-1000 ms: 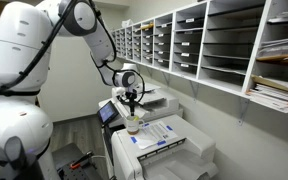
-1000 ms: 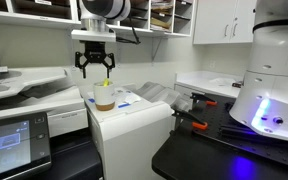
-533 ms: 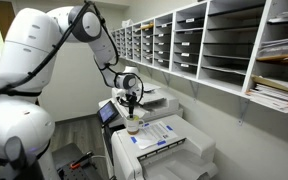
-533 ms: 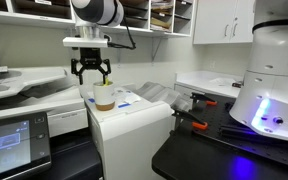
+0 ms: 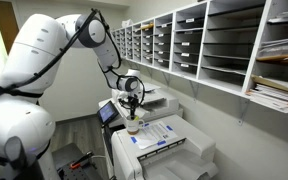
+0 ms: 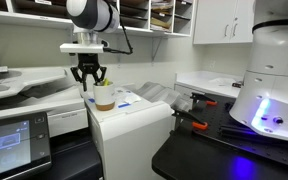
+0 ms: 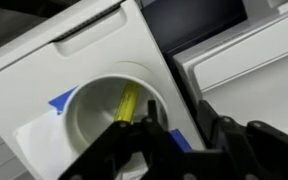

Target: Move the cup forward

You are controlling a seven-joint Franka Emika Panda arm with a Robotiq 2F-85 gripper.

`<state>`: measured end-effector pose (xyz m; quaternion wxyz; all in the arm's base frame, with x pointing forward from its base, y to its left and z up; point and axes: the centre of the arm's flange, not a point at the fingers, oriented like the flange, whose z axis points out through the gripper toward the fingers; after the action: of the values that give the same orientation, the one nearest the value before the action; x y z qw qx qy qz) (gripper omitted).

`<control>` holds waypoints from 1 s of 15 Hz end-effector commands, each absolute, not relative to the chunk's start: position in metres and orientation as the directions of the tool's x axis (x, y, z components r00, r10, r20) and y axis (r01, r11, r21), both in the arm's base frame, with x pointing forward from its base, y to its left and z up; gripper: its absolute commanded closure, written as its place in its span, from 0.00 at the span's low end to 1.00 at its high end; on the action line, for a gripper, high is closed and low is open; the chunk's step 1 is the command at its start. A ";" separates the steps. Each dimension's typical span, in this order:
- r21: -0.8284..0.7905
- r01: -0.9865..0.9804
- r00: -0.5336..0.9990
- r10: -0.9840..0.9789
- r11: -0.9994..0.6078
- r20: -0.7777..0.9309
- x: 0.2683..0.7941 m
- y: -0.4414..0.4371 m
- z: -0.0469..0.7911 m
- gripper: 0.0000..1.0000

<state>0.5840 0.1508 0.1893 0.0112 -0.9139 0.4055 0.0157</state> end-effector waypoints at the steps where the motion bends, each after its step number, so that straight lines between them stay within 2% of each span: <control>1: 0.021 -0.765 0.643 -0.765 -0.644 -0.042 0.593 0.149 0.199 0.82; 3: 0.032 -0.771 0.636 -0.771 -0.637 -0.025 0.594 0.145 0.206 0.97; 4: 0.032 -0.775 0.631 -0.776 -0.631 -0.018 0.597 0.143 0.210 1.00; 15: -0.023 -0.839 0.539 -0.835 -0.544 0.106 0.629 0.057 0.264 0.98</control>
<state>0.6262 0.0688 0.2575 0.0003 -0.8861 0.4608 -0.0497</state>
